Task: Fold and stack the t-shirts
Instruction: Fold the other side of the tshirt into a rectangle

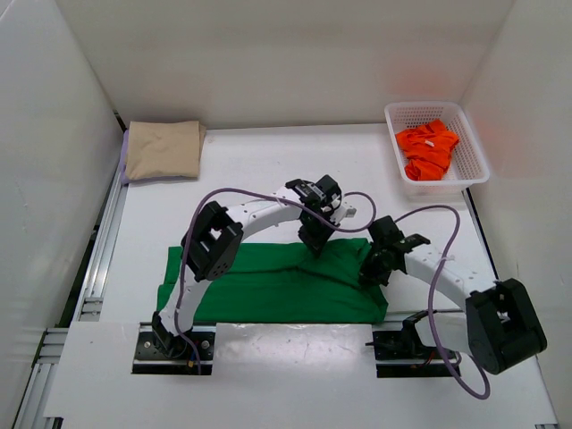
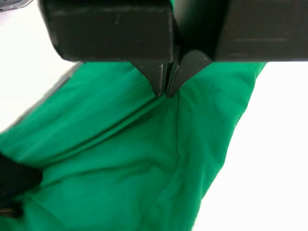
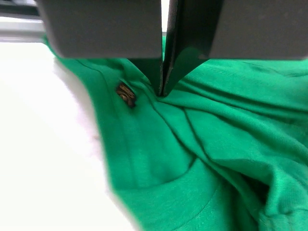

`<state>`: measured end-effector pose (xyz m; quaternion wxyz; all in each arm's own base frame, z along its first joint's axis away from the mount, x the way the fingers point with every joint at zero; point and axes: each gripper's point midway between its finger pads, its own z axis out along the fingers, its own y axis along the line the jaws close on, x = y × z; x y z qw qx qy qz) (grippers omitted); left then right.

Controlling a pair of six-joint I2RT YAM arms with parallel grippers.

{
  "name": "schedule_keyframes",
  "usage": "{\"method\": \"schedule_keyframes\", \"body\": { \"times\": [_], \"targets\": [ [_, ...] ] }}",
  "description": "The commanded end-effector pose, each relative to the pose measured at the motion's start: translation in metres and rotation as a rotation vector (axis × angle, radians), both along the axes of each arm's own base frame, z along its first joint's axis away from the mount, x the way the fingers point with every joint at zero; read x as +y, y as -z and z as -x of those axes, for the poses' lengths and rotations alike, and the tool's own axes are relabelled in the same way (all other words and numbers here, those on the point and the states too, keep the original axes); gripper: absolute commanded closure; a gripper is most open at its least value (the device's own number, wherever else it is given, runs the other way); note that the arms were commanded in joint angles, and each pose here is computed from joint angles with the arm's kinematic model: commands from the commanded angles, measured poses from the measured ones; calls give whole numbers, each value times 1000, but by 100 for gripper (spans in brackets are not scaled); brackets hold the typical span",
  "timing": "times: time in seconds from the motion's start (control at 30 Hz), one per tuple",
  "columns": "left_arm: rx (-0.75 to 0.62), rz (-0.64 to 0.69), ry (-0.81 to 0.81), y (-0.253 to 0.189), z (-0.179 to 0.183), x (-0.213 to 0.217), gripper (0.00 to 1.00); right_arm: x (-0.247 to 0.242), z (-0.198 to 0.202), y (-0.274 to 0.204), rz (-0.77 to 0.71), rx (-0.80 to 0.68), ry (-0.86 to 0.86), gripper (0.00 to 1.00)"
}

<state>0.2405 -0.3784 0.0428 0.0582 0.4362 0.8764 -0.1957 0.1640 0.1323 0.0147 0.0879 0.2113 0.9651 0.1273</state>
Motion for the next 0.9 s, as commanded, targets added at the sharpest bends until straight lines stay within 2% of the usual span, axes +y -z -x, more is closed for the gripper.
{"method": "schedule_keyframes", "body": {
  "times": [0.0, 0.1, 0.2, 0.4, 0.57, 0.8, 0.87],
  "targets": [
    [-88, 125, 12, -76, -2, -7, 89, -26, -14, -25, 154, -94, -14, 100],
    [-121, 151, 9, -97, -1, -3, 89, -28, -19, -48, 173, -172, -58, 100],
    [-86, 148, 18, -93, 10, 3, 89, -24, -19, -59, 161, -204, -83, 100],
    [3, 90, 27, -64, 36, 26, 89, -30, 5, -47, 157, -147, -84, 100],
    [46, 71, 41, -45, 53, 36, 89, -14, 23, -37, 82, -124, -89, 100],
    [104, 50, 67, -23, 69, 36, 89, -9, 37, -16, 63, -59, -97, 100],
    [135, 47, 72, -18, 74, 36, 89, -7, 38, -16, 53, -53, -101, 97]
  ]
}}
